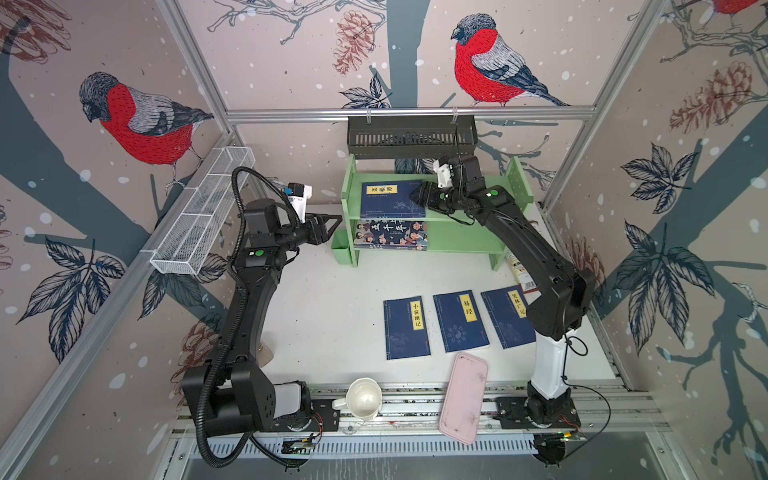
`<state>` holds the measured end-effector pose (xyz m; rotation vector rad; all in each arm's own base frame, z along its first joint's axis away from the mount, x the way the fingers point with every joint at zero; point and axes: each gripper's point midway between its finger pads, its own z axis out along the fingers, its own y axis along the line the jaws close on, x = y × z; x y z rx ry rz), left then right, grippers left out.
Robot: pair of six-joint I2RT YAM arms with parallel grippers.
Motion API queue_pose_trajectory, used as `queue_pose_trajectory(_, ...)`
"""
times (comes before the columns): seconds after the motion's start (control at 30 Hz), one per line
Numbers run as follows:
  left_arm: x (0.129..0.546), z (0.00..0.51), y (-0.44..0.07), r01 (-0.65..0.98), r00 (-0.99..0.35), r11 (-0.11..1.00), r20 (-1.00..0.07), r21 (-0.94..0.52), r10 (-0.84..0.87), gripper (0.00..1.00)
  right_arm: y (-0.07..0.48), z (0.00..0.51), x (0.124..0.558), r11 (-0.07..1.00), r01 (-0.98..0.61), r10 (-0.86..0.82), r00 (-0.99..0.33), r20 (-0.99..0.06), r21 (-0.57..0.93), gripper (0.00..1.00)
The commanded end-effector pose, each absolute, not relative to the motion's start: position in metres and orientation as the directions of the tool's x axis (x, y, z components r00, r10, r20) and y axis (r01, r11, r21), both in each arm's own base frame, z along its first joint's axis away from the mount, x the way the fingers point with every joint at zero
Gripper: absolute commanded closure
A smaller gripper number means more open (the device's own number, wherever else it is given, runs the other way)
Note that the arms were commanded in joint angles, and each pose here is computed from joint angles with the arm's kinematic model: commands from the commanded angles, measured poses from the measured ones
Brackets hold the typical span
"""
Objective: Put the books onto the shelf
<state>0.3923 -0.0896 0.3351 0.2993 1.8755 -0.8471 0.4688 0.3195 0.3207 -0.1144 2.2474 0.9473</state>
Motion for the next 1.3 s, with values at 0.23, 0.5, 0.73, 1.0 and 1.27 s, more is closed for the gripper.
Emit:
queue_pose_trajectory(0.23,0.396,0.337,-0.088,0.559,-0.428,0.729,-0.891,-0.395,-0.154,0.42,0.332,0.318,0.465,0.715,-0.335,0.160,-0.776,-0.610,0.614,0.38)
queue_pose_trajectory(0.5,0.404,0.316,-0.083,0.549,-0.402,0.777,-0.912,-0.307,-0.077,0.42,0.330,0.317,0.462,0.727,-0.314,0.172,-0.778,-0.604,0.611,0.37)
queue_pose_trajectory(0.73,0.407,0.305,-0.090,0.575,-0.384,0.775,-0.923,-0.263,-0.028,0.42,0.334,0.320,0.460,0.715,-0.315,0.179,-0.780,-0.600,0.624,0.37)
queue_pose_trajectory(1.0,0.413,0.306,-0.098,0.578,-0.357,0.781,-0.934,-0.236,-0.018,0.42,0.341,0.320,0.461,0.697,-0.321,0.185,-0.783,-0.594,0.641,0.37)
queue_pose_trajectory(1.27,0.411,0.294,-0.097,0.569,-0.377,0.787,-0.926,-0.241,-0.011,0.42,0.345,0.320,0.463,0.689,-0.328,0.181,-0.786,-0.591,0.647,0.37)
